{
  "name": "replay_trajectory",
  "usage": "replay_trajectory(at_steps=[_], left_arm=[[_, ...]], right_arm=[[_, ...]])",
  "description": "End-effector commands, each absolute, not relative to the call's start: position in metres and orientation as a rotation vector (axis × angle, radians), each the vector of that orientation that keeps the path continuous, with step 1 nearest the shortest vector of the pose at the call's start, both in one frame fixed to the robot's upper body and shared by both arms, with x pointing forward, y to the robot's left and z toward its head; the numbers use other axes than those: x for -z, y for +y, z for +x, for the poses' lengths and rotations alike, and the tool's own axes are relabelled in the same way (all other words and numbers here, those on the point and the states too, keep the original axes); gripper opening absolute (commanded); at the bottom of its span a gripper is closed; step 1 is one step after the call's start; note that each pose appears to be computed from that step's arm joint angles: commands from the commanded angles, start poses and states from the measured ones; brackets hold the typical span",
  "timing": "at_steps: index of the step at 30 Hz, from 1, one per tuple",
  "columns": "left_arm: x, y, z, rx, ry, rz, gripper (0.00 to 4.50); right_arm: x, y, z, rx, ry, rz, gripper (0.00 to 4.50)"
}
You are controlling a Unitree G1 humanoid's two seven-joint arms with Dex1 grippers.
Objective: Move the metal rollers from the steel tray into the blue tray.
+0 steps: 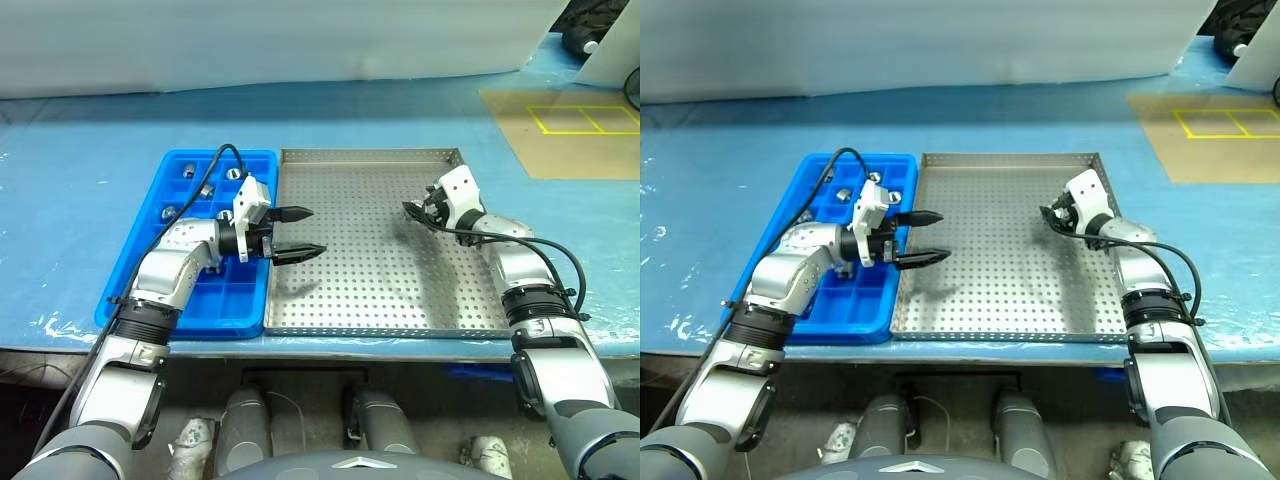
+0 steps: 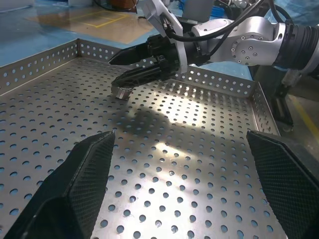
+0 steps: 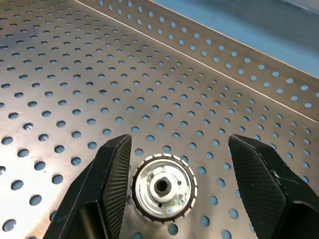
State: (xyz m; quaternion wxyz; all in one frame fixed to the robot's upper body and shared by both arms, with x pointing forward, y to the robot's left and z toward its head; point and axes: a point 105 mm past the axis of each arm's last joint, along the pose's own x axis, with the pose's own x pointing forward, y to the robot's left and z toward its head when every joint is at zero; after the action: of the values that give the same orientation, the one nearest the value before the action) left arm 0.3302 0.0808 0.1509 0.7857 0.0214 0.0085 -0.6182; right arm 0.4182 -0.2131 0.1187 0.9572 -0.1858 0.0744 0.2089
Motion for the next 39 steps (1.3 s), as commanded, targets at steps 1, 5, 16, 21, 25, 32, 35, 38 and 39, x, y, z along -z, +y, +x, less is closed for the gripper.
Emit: replay_trajectory(at_steps=[1,5,16,21,25,32,35,38,39], left_arm=[[-0.162,0.089,0.333,1.307,-0.027,0.054,4.50],[-0.157,0.091,0.331,1.298,-0.019,0.057,4.50],[-0.153,0.095,0.329,1.293,0.000,0.077,4.50],[-0.153,0.096,0.330,1.292,0.000,0.078,4.50],[-0.152,0.096,0.329,1.291,0.001,0.080,4.50],[-0.161,0.119,0.324,1.287,0.016,0.094,4.50],[-0.165,0.138,0.326,1.247,0.031,0.133,4.50],[-0.175,0.157,0.329,1.201,0.028,0.174,4.50],[-0.179,0.164,0.328,1.186,0.025,0.188,4.50]], right_arm=[[-0.116,-0.222,0.420,-0.387,0.159,-0.368,3.15],[-0.096,-0.228,0.417,-0.370,0.220,-0.371,3.15],[-0.090,-0.229,0.417,-0.345,0.209,-0.362,1.56],[-0.094,-0.223,0.418,-0.368,0.192,-0.353,1.56],[-0.101,-0.217,0.420,-0.382,0.168,-0.374,1.56],[-0.167,-0.153,0.405,-0.659,-0.020,-0.336,1.56],[-0.182,-0.121,0.380,-0.844,-0.044,-0.343,1.56],[-0.181,-0.097,0.357,-1.006,-0.014,-0.369,1.56],[-0.179,-0.090,0.349,-1.066,0.000,-0.380,1.56]])
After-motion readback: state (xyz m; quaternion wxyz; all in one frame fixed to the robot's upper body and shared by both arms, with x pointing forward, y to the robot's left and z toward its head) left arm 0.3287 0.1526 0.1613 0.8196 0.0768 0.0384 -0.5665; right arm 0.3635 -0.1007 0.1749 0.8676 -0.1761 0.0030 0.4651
